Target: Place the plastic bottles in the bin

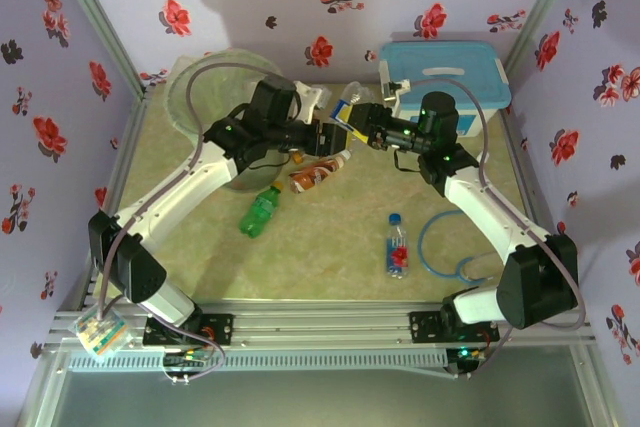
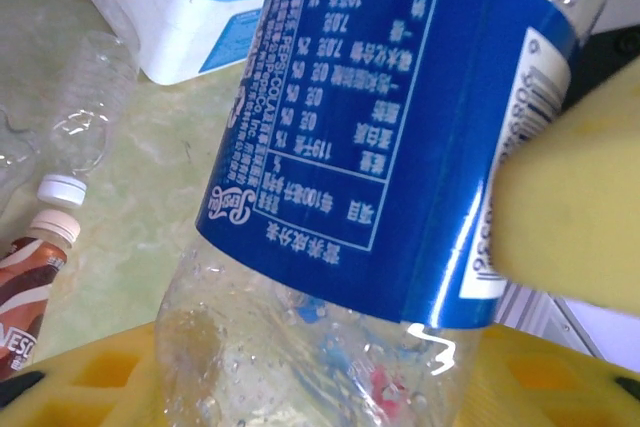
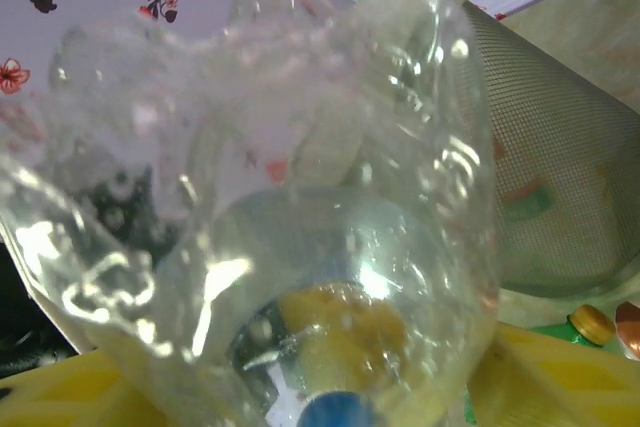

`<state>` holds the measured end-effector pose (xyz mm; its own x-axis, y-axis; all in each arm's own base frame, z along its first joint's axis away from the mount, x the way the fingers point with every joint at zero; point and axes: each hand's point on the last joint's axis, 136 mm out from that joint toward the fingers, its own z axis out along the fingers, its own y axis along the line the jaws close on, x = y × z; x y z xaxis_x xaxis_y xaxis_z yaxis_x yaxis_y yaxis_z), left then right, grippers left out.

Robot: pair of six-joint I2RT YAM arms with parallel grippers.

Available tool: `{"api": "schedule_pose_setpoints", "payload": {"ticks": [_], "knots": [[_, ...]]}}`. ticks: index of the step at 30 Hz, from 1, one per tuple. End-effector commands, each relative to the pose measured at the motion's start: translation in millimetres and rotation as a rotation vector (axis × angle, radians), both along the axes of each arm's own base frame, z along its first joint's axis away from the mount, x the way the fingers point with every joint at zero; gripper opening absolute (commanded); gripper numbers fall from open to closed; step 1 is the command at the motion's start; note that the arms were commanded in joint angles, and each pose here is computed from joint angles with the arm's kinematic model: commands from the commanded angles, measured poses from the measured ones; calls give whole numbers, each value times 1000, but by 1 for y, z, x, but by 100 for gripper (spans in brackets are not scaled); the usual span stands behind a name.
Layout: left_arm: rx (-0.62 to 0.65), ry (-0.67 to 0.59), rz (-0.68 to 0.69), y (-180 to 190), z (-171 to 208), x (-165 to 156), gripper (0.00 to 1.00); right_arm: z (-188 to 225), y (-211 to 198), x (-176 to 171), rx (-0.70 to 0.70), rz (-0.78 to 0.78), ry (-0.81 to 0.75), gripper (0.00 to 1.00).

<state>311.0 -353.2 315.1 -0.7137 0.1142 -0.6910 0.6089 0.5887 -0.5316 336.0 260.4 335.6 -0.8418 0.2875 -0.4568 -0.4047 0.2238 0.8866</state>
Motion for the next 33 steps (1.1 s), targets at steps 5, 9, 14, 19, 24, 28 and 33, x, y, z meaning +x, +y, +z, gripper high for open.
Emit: {"api": "schedule_pose_setpoints", "payload": {"ticks": [5, 9, 14, 19, 24, 28, 33], "knots": [[-9, -74, 21, 3, 21, 10, 33, 21, -34, 4, 23, -91, -53, 87], [8, -95, 53, 15, 30, 16, 32, 22, -69, 10, 9, -231, -66, 88], [30, -116, 151, 50, 47, 36, 31, -12, -85, 2, -136, -305, -39, 88], [70, -124, 322, 123, 64, 71, 30, -45, -99, -14, -294, -326, 1, 88], [181, -89, 502, 200, 52, 99, 28, -69, -108, -25, -369, -336, 34, 88], [334, -43, 577, 239, 29, 111, 28, -82, -111, -29, -407, -329, 59, 88], [445, 33, 591, 257, -7, 124, 28, -89, -116, -33, -446, -336, 66, 89]]}}
